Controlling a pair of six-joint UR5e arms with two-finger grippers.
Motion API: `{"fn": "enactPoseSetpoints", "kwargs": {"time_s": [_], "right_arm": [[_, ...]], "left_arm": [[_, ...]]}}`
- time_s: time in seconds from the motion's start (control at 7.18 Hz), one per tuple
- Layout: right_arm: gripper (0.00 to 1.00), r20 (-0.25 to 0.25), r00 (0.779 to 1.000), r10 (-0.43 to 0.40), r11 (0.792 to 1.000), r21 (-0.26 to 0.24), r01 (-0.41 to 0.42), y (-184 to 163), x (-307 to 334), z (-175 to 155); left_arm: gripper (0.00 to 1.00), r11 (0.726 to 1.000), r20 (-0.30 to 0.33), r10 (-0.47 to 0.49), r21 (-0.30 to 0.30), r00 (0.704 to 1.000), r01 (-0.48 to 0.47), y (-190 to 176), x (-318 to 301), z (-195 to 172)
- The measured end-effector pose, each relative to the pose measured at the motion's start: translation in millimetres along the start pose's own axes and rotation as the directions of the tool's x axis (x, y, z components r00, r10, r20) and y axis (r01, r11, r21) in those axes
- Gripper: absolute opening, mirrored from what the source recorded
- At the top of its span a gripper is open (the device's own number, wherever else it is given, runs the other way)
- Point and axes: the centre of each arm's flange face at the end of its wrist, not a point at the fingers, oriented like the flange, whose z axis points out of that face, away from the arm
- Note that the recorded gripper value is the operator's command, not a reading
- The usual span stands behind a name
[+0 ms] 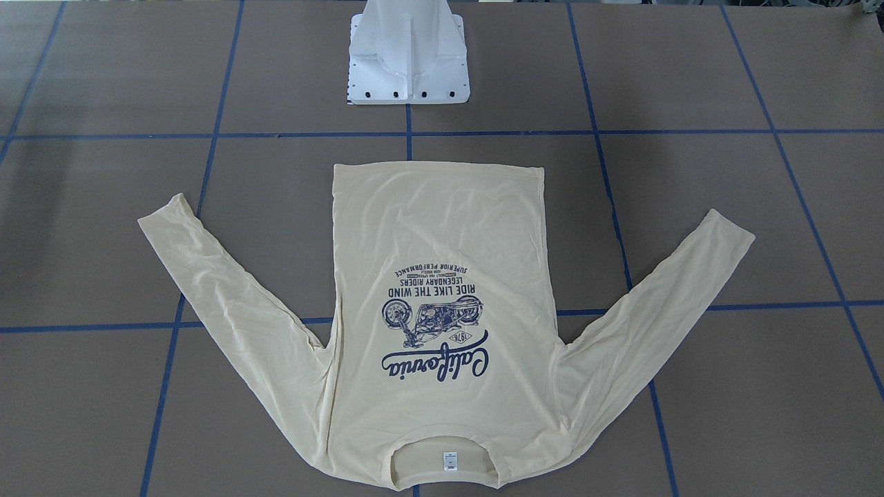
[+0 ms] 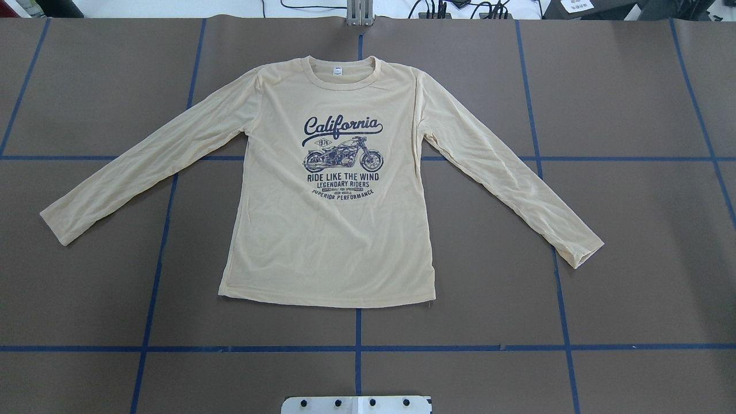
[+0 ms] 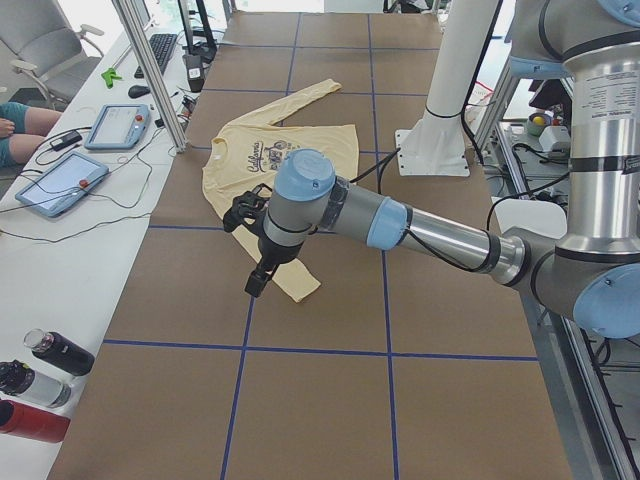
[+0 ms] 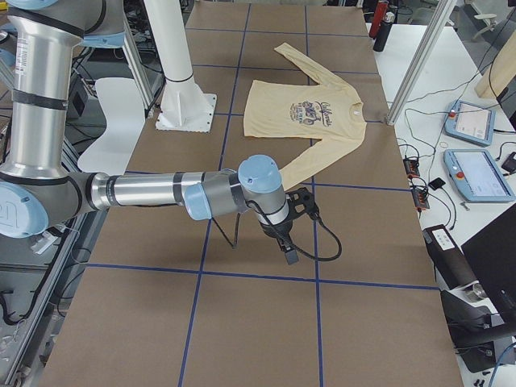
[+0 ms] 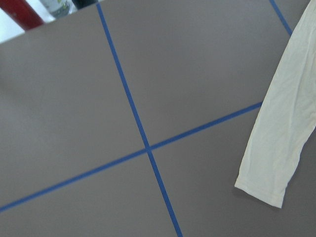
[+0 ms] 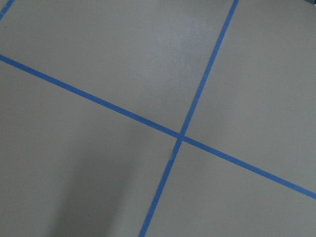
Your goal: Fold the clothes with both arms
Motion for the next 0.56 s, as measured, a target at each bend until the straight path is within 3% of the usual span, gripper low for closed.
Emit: {"fn": "enactPoseSetpoints", "kwargs": {"time_s": [0.42,0.56], "right_arm": [[1.0,0.075,0.997,0.009,0.999,0.031,-0.011,-26,-19,2],[1.0,0.095,0.992,0.077,0.996,0.039,-0.081,-37,-40,7]], "left_arm": [[1.0,0.991,0.02,0.097,0.092,0.995,-0.099,-24,-3,-2],[1.0,0.987,0.026,0.115,0.108,0.993,-0.117,-24,-2,-3]]}}
